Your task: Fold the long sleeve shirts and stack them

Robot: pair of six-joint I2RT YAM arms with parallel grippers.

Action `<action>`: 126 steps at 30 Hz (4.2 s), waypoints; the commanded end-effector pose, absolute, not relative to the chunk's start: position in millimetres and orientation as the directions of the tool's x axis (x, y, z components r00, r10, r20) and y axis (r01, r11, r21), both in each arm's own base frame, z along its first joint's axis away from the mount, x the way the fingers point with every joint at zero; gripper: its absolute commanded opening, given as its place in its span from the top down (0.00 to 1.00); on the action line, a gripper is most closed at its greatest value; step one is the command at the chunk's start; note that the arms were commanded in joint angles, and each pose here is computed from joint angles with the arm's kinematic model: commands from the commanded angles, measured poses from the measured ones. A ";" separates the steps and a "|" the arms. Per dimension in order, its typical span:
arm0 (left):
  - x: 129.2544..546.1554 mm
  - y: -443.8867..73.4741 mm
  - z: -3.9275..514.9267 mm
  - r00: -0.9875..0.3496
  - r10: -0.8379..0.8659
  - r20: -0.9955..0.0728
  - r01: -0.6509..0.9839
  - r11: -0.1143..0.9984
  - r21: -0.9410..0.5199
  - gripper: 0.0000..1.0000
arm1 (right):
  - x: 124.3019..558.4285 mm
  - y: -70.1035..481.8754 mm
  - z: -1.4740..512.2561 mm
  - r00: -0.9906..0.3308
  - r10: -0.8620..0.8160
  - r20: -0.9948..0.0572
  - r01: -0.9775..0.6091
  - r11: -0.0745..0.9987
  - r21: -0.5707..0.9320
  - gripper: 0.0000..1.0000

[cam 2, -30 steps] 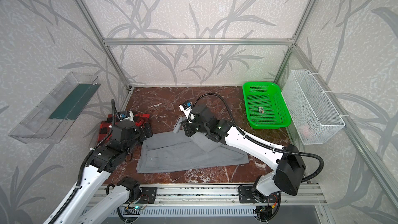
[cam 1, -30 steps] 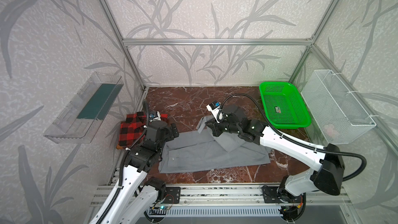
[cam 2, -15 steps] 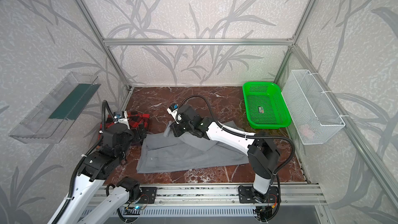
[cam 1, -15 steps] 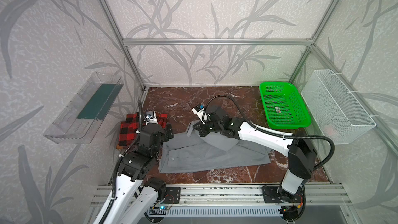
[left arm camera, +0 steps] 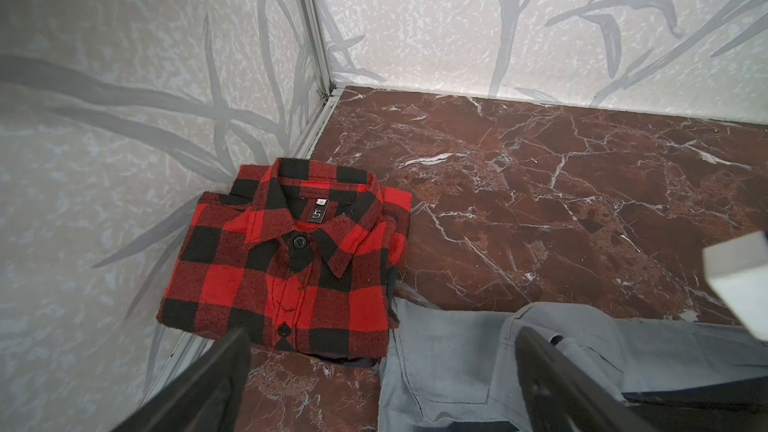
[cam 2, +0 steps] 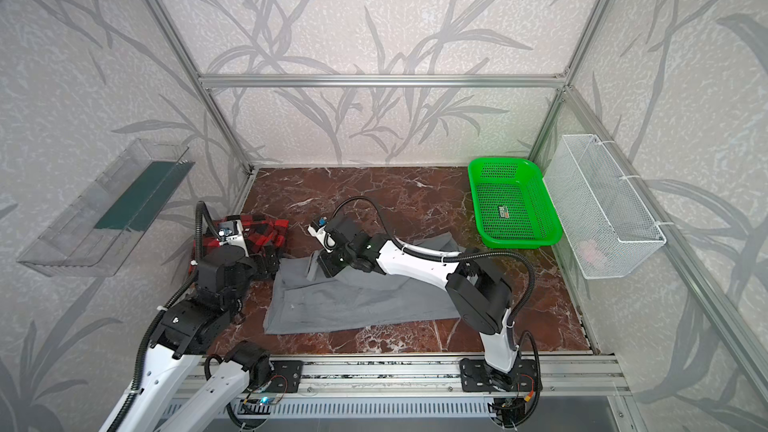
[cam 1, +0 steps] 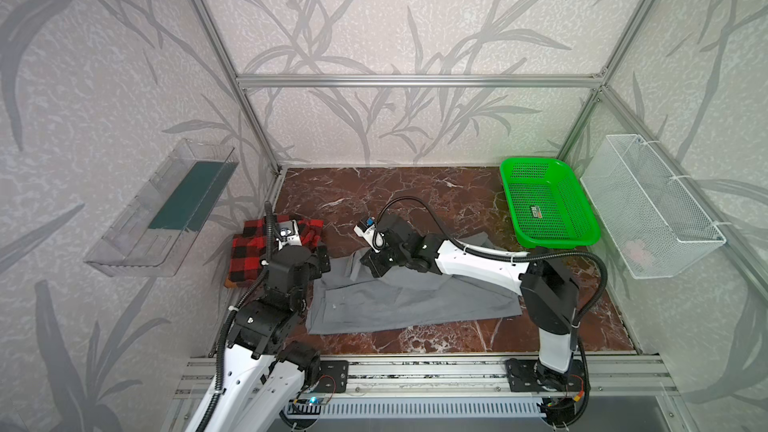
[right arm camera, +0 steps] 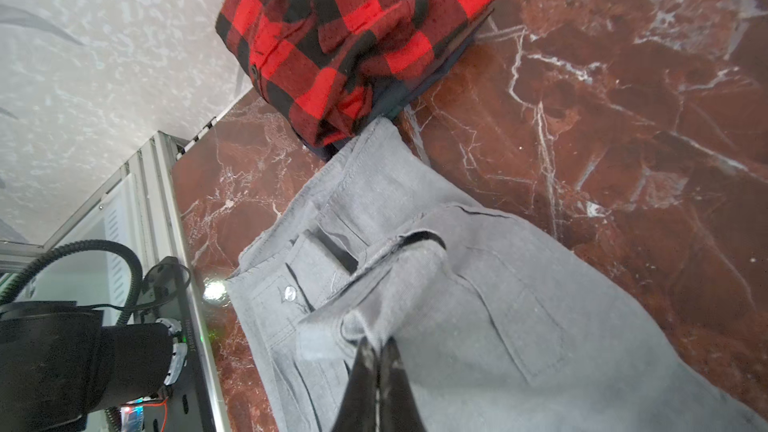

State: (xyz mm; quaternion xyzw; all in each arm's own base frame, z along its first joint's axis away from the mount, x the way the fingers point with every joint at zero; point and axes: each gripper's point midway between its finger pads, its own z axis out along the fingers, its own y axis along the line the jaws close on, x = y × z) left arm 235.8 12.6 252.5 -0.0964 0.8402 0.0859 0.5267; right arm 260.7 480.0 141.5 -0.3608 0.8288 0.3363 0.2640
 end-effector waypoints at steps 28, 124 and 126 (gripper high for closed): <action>230.9 21.6 239.8 -0.459 -0.119 -0.881 -0.320 0.947 0.038 0.01 | 252.4 445.9 137.1 -0.709 -0.434 -0.556 -0.665 0.674 0.321 0.54; 268.9 -62.7 145.8 -0.648 0.681 -0.341 0.210 0.591 0.779 1.00 | 263.3 248.0 183.4 -0.793 0.056 -0.607 -0.424 0.664 0.616 0.47; 263.9 -62.1 140.4 -0.626 0.700 -0.343 0.239 0.591 0.770 0.94 | 263.3 251.9 177.0 -0.807 0.061 -0.588 -0.415 0.650 0.637 0.47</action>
